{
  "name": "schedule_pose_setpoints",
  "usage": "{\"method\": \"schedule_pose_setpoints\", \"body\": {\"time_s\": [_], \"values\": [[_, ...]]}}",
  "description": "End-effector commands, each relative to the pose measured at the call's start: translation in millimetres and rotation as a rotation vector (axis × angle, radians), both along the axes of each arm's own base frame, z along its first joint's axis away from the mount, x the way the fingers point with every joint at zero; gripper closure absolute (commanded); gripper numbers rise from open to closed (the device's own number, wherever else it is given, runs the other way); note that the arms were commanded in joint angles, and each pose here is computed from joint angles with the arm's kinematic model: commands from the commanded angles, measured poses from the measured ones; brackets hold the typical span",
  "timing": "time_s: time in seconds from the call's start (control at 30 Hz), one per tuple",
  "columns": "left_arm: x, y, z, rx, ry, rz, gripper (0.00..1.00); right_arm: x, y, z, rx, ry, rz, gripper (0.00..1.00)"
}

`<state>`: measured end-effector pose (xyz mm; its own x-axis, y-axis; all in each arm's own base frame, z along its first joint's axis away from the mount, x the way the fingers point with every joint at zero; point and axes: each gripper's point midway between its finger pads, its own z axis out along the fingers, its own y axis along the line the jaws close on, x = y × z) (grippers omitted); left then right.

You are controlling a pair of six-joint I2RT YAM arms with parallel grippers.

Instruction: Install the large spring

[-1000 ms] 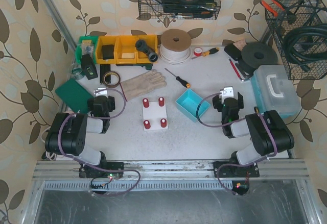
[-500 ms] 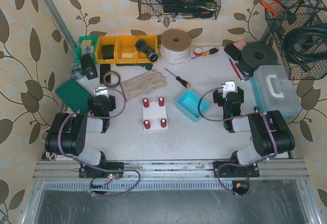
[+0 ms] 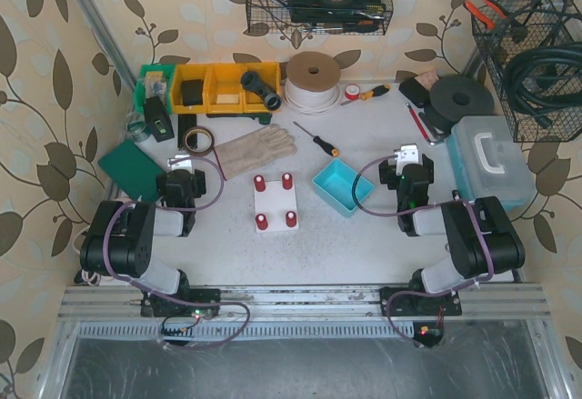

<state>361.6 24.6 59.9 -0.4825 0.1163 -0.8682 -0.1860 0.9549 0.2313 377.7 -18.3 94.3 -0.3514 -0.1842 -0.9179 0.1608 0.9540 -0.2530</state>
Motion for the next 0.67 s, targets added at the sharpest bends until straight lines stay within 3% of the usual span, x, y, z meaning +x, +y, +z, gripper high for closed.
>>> {"method": "schedule_pose_setpoints", "body": {"time_s": [0.0,0.63], "values": [[11.4,-2.2,19.9,-0.015,-0.067,-0.01,0.1,2.9,2.0,6.7,0.023,-0.025,0.009,0.0],[11.6,-2.2,19.7,-0.015,-0.064,-0.012,0.09,2.9,2.0,6.3,0.023,-0.024,0.009,0.0]]}}
